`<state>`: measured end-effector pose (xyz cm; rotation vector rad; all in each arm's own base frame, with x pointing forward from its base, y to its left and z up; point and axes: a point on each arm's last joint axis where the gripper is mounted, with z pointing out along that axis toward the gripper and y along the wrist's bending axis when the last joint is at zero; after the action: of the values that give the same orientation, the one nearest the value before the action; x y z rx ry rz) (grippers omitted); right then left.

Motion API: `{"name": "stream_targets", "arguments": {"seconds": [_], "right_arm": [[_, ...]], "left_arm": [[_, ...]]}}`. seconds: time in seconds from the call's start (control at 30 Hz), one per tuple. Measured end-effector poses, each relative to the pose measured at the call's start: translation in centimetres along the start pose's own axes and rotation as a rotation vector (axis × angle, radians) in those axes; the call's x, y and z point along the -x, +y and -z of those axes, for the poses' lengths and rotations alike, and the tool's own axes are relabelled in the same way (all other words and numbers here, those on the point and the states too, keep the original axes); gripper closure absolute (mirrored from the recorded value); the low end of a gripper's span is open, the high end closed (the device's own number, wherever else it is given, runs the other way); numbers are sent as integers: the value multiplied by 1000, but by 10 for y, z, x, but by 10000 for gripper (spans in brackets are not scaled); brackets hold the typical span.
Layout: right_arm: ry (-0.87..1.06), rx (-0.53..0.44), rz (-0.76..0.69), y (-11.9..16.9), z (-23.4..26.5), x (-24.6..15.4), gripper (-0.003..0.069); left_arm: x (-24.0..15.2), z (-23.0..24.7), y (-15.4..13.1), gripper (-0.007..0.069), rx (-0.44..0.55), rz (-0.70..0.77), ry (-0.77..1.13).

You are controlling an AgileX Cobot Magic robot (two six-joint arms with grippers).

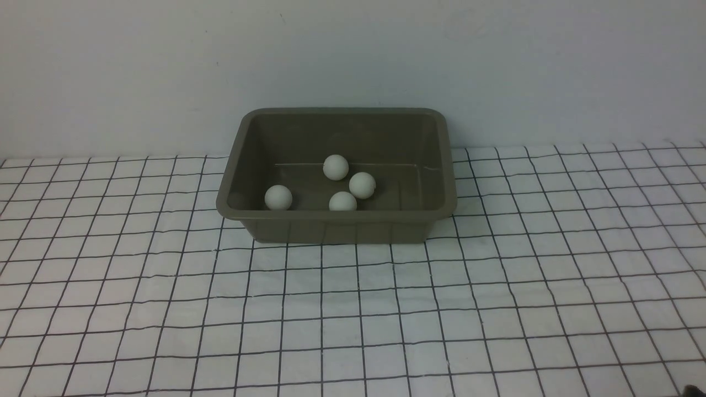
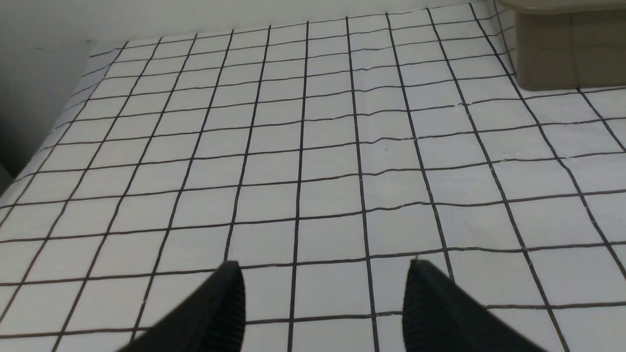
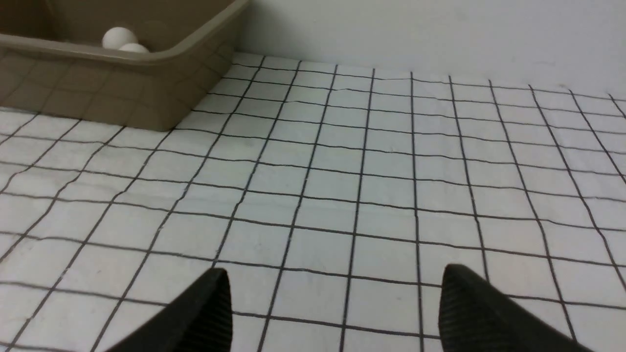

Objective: Put the table tennis balls into the box on the white checkered tablecloth.

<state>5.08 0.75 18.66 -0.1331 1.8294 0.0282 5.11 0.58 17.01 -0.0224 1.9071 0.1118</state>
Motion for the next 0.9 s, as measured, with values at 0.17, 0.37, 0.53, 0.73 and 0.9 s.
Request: {"name": "stream_targets", "arguments": {"seconds": [0.17,0.37,0.53,0.73,0.9], "right_arm": [[-18,-61,-38,-6,0,2,144],[-37,-71,-8,-6,-3,-2,144],[-30,-68,20,-6,-4,-6,144],[-30,-67,26,-6,-4,-6,144],[-29,-68,52,-6,-4,-6,144]], "left_arm": [[0,0,0,230,0,0,0],[0,0,0,230,0,0,0],[0,0,0,230,0,0,0],[0,0,0,230,0,0,0],[0,0,0,230,0,0,0]]}}
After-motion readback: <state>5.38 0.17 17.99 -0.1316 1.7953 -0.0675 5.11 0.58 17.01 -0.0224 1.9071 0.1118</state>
